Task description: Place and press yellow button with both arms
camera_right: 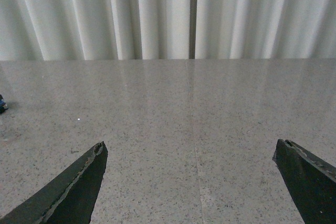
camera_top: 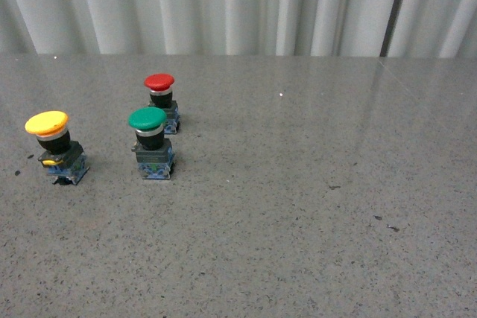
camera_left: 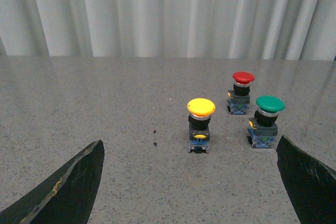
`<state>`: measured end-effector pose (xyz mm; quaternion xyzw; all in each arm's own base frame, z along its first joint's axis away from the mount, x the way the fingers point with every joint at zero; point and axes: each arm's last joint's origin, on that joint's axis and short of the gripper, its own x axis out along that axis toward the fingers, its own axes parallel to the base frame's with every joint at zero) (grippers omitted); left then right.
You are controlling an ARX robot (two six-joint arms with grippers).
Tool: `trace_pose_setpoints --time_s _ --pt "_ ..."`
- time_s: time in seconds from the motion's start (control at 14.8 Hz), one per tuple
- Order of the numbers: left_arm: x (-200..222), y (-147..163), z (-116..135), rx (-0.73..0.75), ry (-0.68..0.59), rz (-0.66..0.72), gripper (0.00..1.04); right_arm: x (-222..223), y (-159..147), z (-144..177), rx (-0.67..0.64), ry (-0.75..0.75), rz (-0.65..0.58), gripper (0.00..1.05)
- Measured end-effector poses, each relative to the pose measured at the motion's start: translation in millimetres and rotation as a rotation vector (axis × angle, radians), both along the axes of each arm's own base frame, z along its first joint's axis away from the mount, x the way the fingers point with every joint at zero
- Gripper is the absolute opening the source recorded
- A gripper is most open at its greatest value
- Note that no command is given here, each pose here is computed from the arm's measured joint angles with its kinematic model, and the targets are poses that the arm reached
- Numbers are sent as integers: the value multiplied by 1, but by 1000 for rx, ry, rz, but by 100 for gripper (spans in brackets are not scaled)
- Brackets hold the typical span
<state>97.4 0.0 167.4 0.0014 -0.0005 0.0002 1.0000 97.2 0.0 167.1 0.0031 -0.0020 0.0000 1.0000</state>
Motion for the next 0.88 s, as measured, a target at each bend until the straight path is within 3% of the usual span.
trace_pose_setpoints --time_s 0.88 --pt "0 0 0 0 0 0 98 0 0 0 0 0 0 98"
